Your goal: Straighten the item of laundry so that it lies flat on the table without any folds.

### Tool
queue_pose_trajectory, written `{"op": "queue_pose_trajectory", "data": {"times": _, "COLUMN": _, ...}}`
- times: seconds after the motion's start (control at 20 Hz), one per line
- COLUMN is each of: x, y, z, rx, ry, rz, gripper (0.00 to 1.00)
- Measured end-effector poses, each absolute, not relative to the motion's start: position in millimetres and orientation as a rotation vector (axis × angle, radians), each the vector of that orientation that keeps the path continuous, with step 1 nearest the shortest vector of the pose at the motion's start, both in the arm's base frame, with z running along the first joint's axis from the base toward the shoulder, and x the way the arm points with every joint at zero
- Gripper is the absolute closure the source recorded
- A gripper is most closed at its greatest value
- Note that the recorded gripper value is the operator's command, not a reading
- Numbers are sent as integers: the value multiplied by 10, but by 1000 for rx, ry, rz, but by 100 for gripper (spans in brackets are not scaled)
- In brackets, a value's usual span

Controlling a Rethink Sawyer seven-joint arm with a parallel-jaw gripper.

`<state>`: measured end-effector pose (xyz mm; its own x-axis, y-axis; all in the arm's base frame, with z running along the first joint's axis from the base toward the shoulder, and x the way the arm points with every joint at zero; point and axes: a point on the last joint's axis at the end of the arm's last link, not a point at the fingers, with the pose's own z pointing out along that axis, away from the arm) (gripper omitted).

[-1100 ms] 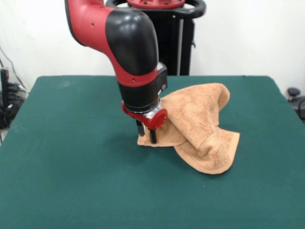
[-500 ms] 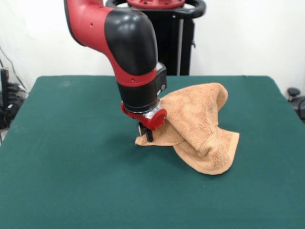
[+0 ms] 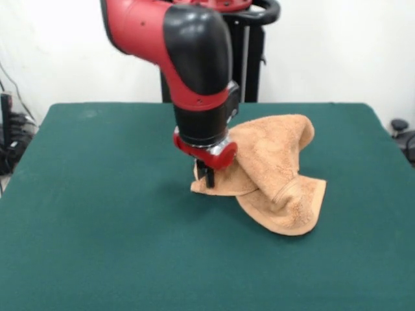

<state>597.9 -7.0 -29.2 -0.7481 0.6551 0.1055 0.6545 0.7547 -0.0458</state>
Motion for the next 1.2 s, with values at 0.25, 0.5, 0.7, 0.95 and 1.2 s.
{"op": "queue_pose_trajectory", "data": {"times": 0.25, "x": 5966, "y": 159, "z": 39, "rx": -935, "ry": -2890, "rz": 91, "gripper": 100}}
{"op": "queue_pose_trajectory", "data": {"times": 0.5, "x": 5958, "y": 254, "z": 450, "rx": -865, "ry": -2882, "rz": 128, "gripper": 100}}
{"op": "queue_pose_trajectory", "data": {"times": 0.7, "x": 5977, "y": 187, "z": 712, "rx": -853, "ry": -2874, "rz": 154, "gripper": 100}}
{"op": "queue_pose_trajectory", "data": {"times": 0.95, "x": 5955, "y": 185, "z": 1068, "rx": -854, "ry": -2863, "rz": 174, "gripper": 100}}
{"op": "queue_pose_trajectory", "data": {"times": 1.2, "x": 5898, "y": 509, "z": 1496, "rx": -812, "ry": -2853, "rz": 162, "gripper": 100}}
